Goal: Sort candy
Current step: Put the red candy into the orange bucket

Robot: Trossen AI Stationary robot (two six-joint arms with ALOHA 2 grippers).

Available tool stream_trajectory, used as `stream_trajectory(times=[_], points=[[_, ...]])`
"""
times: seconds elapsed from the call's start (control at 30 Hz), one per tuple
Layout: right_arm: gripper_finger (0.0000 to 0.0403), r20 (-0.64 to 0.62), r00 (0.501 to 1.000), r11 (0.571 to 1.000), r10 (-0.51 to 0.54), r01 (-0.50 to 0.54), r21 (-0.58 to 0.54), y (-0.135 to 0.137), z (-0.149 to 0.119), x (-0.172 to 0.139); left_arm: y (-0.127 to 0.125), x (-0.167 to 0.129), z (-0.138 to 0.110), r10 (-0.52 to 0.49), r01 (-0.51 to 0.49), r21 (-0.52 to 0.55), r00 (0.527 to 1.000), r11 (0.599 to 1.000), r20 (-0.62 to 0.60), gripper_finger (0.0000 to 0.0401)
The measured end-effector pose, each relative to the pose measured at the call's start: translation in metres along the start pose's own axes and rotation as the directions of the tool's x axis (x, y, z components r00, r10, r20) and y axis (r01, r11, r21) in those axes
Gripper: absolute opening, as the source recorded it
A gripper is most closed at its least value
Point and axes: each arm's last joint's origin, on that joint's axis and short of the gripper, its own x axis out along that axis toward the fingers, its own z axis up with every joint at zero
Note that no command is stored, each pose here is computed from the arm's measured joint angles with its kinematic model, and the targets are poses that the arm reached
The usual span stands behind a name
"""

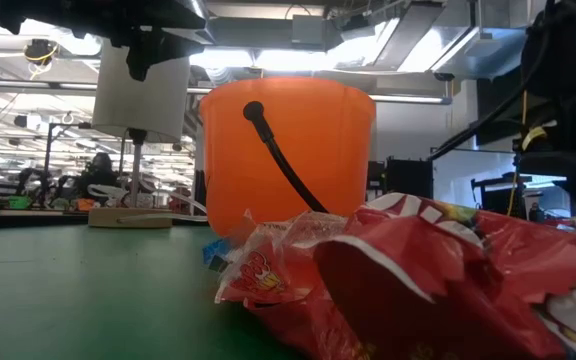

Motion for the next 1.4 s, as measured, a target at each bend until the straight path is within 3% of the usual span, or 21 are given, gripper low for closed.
stream_trajectory(times=[0.07,0.37,0.5,0.57,0.63,0.77,0.9,1.0,1.23,1.3,1.4], points=[[0.0013,0.035,0.999,1.000,0.013,-0.012,-0.019,0.001,0.001,0.000,0.000,0.000,0.000,0.000,0.000,-0.001,1.000,1.000,0.000,0.0188],[0.0007,0.255,0.962,0.993,0.102,-0.084,-0.080,0.020,0.010,-0.027,0.000,0.000,0.000,0.002,-0.002,-0.001,1.000,1.000,-0.002,0.0188],[0.0008,0.369,0.916,0.985,0.156,-0.114,-0.133,0.033,0.016,-0.053,0.000,0.000,0.000,0.002,-0.002,-0.001,1.000,1.000,-0.003,0.0188],[0.0005,0.430,0.871,0.965,0.239,-0.164,-0.204,0.046,0.020,-0.070,0.000,0.000,0.000,0.003,-0.003,0.000,1.000,1.000,-0.004,0.0188],[0.0005,0.482,0.791,0.920,0.378,-0.260,-0.294,0.064,0.023,-0.093,0.000,0.000,0.000,0.006,-0.006,0.000,1.000,1.000,-0.003,0.0188],[0.0006,0.526,0.583,0.780,0.619,-0.376,-0.501,0.095,0.029,-0.136,0.001,0.000,0.000,0.023,-0.023,-0.005,1.000,1.000,0.002,0.0188],[0.0004,0.496,0.370,0.618,0.786,-0.429,-0.659,0.112,0.030,-0.164,0.001,0.000,-0.001,0.026,-0.026,-0.020,1.000,0.999,-0.001,0.0188],[0.0005,0.449,0.261,0.519,0.855,-0.469,-0.715,0.120,0.034,-0.174,0.002,0.000,-0.002,0.032,-0.032,-0.013,0.999,0.999,-0.010,0.0188],[0.0003,0.302,0.135,0.327,0.944,-0.513,-0.793,0.144,0.045,-0.169,0.002,0.000,-0.002,0.034,-0.034,-0.012,0.999,0.999,-0.014,0.0188],[0.0005,0.270,0.132,0.298,0.954,-0.519,-0.801,0.150,0.048,-0.163,0.002,0.000,-0.002,0.034,-0.034,-0.013,0.999,0.999,-0.019,0.0188],[0.0005,0.263,0.125,0.289,0.957,-0.524,-0.801,0.156,0.052,-0.158,0.001,0.000,-0.003,0.005,-0.005,-0.014,1.000,1.000,-0.030,0.0188]])
